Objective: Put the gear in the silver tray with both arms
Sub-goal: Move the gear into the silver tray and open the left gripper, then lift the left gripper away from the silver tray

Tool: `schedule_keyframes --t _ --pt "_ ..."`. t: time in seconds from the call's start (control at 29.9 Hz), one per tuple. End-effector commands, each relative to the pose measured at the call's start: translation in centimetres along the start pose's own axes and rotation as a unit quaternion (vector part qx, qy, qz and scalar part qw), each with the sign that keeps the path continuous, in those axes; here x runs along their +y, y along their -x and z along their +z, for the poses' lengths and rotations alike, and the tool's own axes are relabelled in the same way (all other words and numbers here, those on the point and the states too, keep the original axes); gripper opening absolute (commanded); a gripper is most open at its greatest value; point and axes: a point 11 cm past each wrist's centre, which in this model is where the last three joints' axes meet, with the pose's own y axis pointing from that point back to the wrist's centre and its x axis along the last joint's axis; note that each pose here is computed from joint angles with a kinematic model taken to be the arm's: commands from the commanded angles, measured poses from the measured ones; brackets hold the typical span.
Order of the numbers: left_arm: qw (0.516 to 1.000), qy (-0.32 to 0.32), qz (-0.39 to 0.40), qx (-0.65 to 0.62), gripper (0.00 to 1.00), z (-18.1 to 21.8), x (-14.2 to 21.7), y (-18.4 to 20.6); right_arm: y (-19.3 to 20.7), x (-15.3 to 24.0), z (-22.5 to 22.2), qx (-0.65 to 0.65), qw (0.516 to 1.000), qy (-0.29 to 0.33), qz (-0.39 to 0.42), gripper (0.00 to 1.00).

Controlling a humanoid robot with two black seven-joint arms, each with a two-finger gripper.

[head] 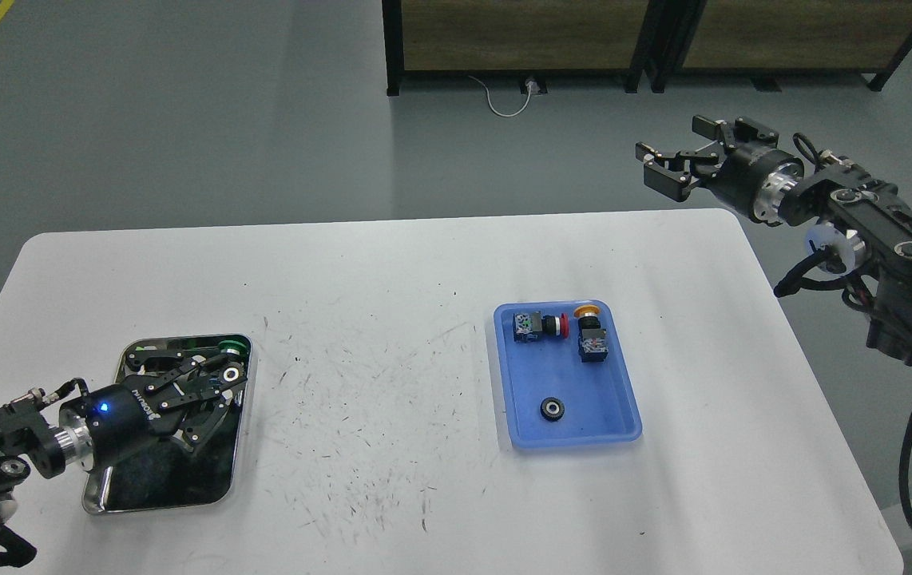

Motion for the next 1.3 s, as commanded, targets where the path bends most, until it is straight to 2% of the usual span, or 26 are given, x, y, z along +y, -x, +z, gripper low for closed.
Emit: schedule_keyframes --t 0.0,0.23,0.7,0.84,1.04,1.27 --pt "1.000 -0.029 -0.012 0.002 0.32 -2.5 1.4 1.3 0.2 -0.2 0.0 0.000 1.000 0.001 -0.001 0.94" --pt "0.998 -0.052 -0.013 0.011 0.33 -4.6 2.5 2.3 0.3 -0.3 0.3 -0.002 1.000 0.003 0.003 0.94" --pt "0.996 -0.082 0.006 0.014 0.37 -7.0 3.7 1.8 1.9 -1.1 0.8 -0.001 1.000 0.008 -0.010 0.94" --pt "0.997 -0.079 0.009 0.016 0.44 -6.8 3.5 1.7 2.5 -1.4 1.1 -0.003 1.000 0.010 -0.015 0.94" --pt "0.997 -0.075 0.019 0.020 0.61 -6.6 3.4 1.2 2.7 -1.4 1.2 -0.002 1.000 0.011 -0.018 0.94" --pt "0.997 -0.061 0.043 0.027 0.76 -5.8 3.0 -0.2 4.3 -1.5 1.1 0.013 0.999 0.013 -0.048 0.94"
